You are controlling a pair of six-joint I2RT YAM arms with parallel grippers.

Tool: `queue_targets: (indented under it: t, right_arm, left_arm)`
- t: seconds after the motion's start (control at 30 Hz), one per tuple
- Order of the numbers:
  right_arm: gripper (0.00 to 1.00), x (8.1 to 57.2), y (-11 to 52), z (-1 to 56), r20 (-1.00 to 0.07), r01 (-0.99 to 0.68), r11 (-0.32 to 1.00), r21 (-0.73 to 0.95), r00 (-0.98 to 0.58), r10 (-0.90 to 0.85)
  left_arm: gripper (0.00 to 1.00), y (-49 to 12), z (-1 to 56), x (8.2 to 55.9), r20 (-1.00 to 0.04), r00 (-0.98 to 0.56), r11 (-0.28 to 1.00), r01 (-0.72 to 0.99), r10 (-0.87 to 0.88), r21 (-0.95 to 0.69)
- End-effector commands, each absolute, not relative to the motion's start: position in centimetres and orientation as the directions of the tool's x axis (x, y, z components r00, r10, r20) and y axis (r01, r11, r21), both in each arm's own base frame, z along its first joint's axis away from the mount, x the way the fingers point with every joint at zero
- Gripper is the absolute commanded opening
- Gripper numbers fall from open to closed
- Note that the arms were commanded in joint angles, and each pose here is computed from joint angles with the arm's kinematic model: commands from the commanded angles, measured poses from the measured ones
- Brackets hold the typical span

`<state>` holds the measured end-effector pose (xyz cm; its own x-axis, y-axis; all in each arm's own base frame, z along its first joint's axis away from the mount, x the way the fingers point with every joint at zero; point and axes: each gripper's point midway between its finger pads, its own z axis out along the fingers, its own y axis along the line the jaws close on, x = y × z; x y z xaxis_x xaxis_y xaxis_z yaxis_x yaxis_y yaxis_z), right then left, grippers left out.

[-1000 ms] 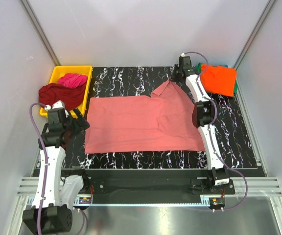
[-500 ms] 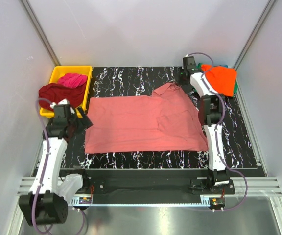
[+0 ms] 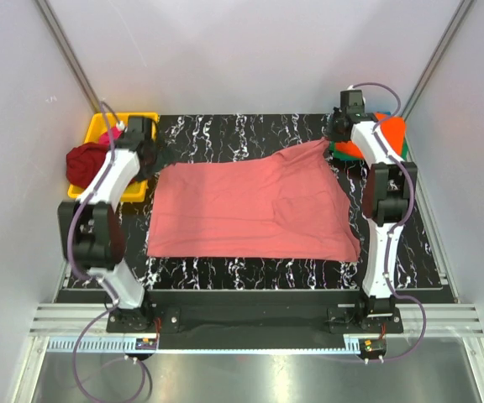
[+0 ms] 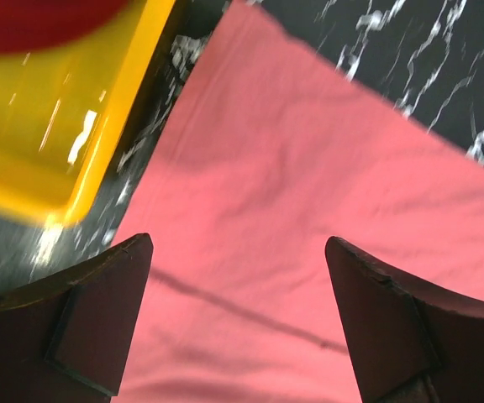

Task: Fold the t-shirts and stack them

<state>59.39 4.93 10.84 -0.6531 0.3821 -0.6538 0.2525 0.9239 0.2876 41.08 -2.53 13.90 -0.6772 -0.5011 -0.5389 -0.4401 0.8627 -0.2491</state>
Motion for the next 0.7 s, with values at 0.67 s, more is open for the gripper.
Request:
queue_targets:
  t: [0.67]
  right_arm:
    - [0.00,59.6,6.1,16.0,-0.680,0.134,0.889,0.437,-0.598,0.424]
  left_arm:
    - [0.70,-1.4,5.1,55.8,-0.508,-0.701,0.862,-0.460,-0.500,-0.213]
